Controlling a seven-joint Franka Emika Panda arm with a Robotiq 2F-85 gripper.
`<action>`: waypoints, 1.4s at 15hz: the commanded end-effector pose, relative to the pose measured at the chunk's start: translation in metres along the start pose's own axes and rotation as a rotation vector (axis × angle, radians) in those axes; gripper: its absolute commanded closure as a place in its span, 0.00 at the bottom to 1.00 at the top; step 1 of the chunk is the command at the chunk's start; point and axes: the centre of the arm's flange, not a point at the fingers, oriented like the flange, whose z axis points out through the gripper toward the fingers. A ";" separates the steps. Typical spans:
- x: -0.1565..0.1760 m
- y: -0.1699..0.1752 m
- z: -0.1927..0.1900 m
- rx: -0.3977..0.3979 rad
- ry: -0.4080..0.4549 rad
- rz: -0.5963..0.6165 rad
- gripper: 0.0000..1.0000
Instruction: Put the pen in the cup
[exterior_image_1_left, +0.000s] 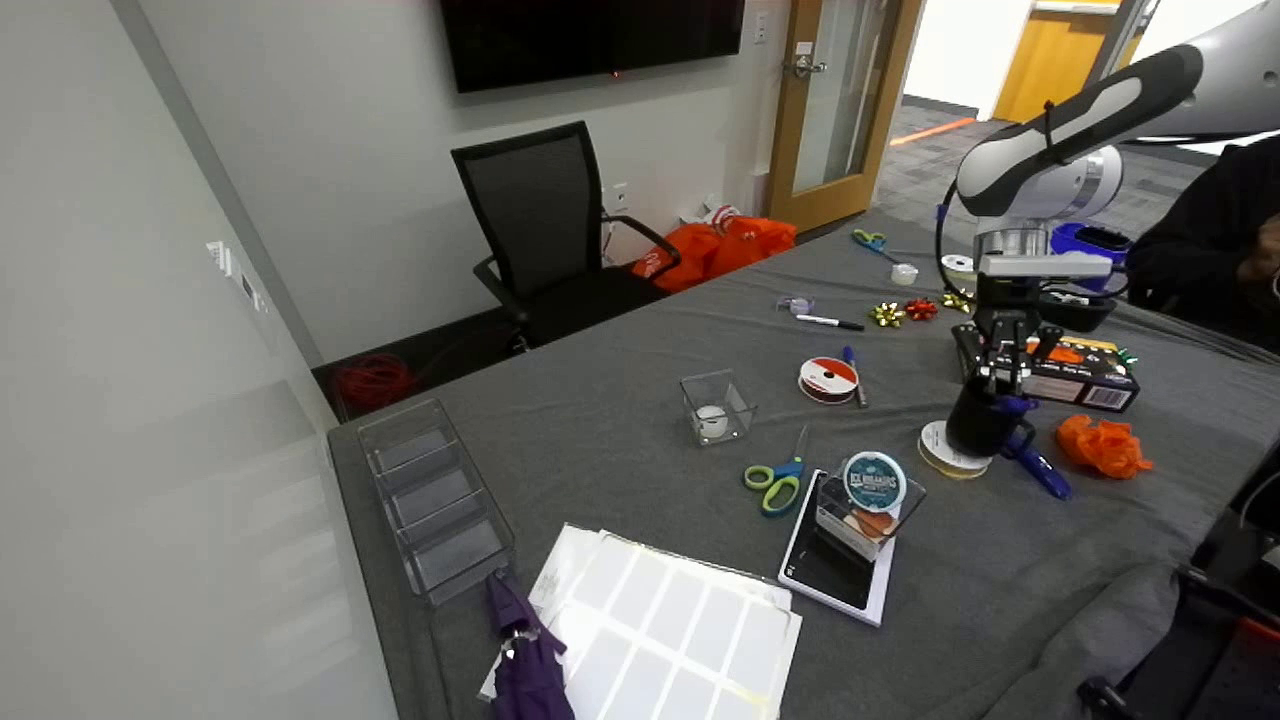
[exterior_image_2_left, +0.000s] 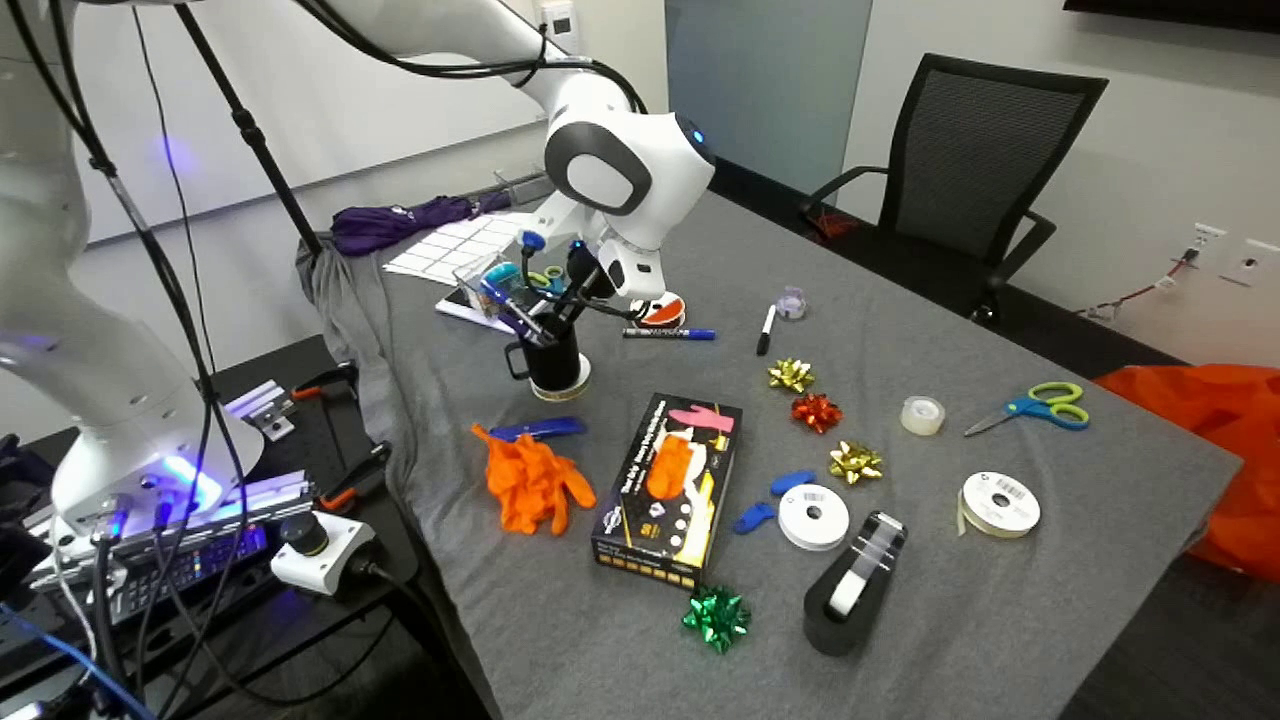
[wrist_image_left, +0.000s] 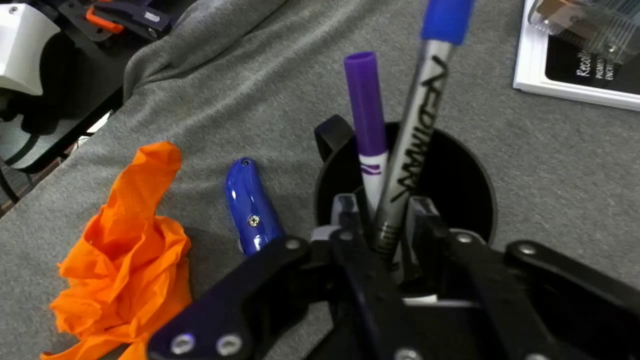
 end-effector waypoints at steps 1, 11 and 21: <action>-0.003 0.003 0.002 0.000 -0.012 -0.011 0.38; -0.022 0.005 -0.003 0.000 -0.062 -0.035 0.00; -0.066 0.012 -0.036 -0.001 0.234 -0.102 0.00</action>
